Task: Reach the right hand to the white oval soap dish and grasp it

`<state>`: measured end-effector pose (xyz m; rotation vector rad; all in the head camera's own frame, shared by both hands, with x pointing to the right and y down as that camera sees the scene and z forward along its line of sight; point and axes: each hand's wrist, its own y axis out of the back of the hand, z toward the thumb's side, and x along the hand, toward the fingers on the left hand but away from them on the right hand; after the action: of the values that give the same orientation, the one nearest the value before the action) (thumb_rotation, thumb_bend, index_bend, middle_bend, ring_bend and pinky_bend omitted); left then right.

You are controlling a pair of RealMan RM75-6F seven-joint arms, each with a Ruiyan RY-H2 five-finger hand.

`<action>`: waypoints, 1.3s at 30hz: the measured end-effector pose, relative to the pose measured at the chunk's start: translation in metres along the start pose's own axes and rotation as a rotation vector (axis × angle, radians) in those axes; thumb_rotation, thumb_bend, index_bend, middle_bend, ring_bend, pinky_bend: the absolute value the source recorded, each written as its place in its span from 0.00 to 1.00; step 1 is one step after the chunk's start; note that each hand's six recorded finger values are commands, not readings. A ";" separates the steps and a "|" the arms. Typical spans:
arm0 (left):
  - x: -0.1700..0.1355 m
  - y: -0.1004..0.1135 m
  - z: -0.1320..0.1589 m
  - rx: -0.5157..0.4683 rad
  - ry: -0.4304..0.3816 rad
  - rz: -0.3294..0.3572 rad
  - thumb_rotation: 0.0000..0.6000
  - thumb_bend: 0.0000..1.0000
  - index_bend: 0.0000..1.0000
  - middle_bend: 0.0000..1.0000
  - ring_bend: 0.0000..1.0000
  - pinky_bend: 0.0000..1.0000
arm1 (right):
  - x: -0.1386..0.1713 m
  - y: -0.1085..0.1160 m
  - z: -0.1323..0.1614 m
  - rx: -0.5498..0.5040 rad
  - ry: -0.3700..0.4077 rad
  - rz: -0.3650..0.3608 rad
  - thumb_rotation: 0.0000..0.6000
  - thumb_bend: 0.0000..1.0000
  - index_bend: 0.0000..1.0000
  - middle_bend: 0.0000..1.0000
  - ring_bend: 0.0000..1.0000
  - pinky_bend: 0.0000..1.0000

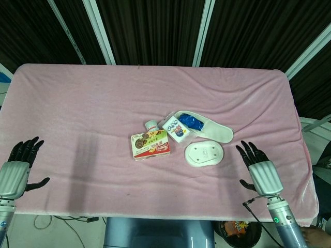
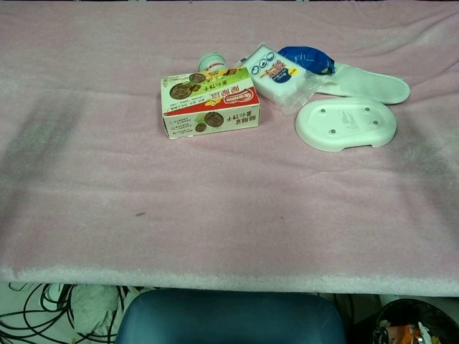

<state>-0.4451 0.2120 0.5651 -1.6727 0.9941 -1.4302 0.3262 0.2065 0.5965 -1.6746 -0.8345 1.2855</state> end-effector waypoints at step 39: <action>0.007 -0.004 -0.004 -0.026 0.025 -0.022 1.00 0.00 0.00 0.00 0.00 0.00 | -0.109 -0.079 0.066 0.079 0.087 0.172 1.00 0.09 0.04 0.04 0.05 0.24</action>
<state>-0.4481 0.2071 0.5721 -1.6929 1.0152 -1.4622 0.2337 0.1587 0.7042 -1.7558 -0.5905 1.3326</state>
